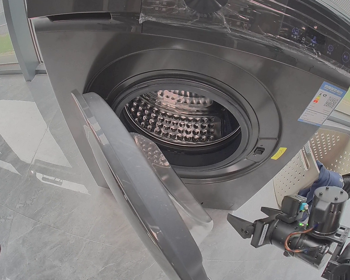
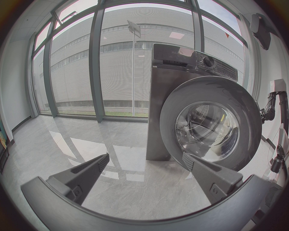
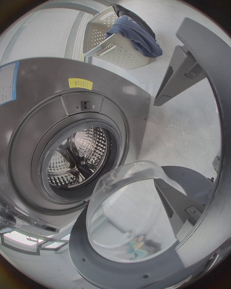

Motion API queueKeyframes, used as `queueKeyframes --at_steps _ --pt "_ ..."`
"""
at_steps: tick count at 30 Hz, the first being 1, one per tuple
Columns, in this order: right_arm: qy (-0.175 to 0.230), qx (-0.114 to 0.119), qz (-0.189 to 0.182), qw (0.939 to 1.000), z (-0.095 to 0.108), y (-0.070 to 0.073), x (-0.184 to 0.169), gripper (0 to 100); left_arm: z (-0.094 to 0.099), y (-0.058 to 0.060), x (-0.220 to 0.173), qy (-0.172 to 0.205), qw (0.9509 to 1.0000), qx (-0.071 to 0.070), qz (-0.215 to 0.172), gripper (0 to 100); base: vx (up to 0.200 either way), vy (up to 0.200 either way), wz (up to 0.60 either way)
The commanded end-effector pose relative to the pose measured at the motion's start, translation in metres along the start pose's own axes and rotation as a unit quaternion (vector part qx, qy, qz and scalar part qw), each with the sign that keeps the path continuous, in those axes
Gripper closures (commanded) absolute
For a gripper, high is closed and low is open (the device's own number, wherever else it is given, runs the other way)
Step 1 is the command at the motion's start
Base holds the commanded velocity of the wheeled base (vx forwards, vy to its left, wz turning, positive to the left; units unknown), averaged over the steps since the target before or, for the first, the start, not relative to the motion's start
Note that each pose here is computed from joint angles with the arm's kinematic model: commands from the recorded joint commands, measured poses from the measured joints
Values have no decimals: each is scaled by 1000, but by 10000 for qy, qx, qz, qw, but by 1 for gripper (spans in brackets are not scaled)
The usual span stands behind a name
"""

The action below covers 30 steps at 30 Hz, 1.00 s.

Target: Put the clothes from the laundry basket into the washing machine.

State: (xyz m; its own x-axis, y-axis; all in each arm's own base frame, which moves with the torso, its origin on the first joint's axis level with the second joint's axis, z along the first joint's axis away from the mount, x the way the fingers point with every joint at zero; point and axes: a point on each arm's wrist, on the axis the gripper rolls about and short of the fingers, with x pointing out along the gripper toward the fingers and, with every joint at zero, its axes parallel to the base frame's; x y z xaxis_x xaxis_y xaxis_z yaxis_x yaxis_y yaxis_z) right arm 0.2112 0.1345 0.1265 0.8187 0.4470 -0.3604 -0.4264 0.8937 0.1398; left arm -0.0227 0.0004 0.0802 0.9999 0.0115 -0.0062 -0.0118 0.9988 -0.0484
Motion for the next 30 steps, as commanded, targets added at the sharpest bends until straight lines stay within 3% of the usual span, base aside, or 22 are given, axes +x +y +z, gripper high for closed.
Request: queueKeyframes --at_steps 1,5,8,16,23,30 --pt "127 13 -128 9998 1 -1 36 0 -4 0 0 15 10000 -3 5 0 0 0 0" --pt "266 -51 -28 9996 -5 5 42 0 -4 0 0 15 10000 -3 5 0 0 0 0" --pt "359 -133 184 9991 -11 18 40 0 -4 0 0 15 10000 -3 5 0 0 0 0" --pt "621 -246 389 9970 -27 29 30 0 -4 0 0 15 10000 -3 5 0 0 0 0" --pt "317 -265 486 9980 -24 34 31 0 -4 0 0 8 10000 -3 -3 0 0 0 0" --pt "163 -228 481 9984 -25 36 59 0 -4 0 0 15 10000 5 -3 0 -200 0 0"
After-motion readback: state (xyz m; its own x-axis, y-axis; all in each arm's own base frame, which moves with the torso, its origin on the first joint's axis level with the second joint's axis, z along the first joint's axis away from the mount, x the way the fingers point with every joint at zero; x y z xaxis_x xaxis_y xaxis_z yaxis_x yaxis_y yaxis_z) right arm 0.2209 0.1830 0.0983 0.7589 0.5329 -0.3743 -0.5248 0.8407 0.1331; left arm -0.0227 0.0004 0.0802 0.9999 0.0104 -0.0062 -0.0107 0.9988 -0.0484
